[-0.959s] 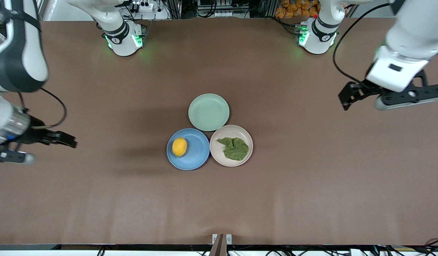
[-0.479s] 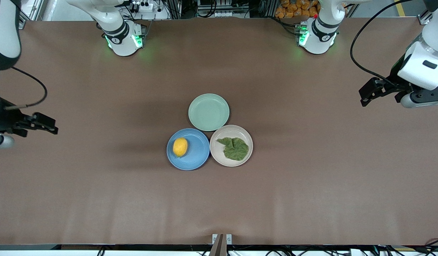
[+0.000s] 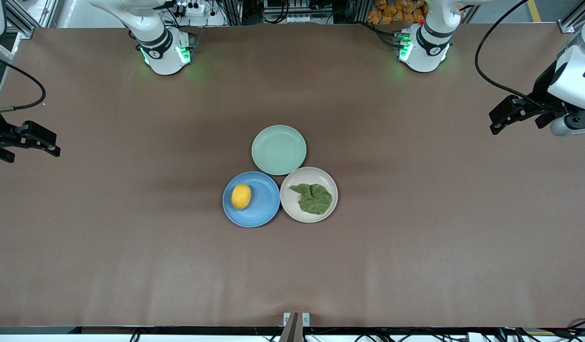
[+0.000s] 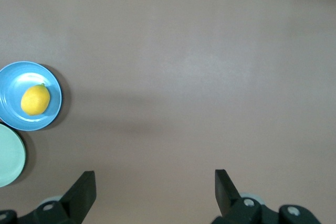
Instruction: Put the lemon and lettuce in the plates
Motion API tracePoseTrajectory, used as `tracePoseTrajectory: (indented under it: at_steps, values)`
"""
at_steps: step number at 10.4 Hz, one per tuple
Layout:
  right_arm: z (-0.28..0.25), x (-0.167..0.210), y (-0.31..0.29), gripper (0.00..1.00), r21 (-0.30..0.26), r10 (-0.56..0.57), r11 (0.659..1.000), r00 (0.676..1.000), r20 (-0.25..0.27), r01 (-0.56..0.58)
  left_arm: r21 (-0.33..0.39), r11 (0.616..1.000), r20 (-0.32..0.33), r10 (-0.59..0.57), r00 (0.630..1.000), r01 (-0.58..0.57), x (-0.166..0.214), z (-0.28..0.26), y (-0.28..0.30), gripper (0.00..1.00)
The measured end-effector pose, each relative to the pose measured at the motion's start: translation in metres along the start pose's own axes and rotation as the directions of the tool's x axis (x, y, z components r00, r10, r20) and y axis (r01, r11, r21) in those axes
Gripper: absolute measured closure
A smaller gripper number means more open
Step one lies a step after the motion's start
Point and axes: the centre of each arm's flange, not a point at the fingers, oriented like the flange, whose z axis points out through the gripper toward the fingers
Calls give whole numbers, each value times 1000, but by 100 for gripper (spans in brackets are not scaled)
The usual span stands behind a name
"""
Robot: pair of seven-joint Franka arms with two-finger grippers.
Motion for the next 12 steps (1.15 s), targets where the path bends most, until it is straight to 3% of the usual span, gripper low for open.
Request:
tracePoseTrajectory:
  at_steps: [4, 5, 7, 10, 12]
  values:
    - [4, 1, -1, 0, 1, -7, 1000, 1000, 6, 7, 0, 999, 1, 34, 999, -34, 0, 0, -1, 0]
    - [4, 1, -4, 0, -18, -39, 999, 999, 10, 39, 1, 999, 2, 37, 999, -37, 1, 0, -3, 0]
    - [3, 4, -34, 0, -111, -123, 986, 992, 31, 126, 2, 999, 2, 43, 999, -43, 3, 1, -10, 0]
    - [7, -1, -32, 0, -77, -124, 989, 990, 68, 130, 2, 993, 3, 120, 993, -120, 3, 1, -11, 0]
    - [9, -7, 4, 0, 18, -48, 999, 996, 70, 47, 2, 992, 4, 125, 992, -125, 3, 2, -10, 0]
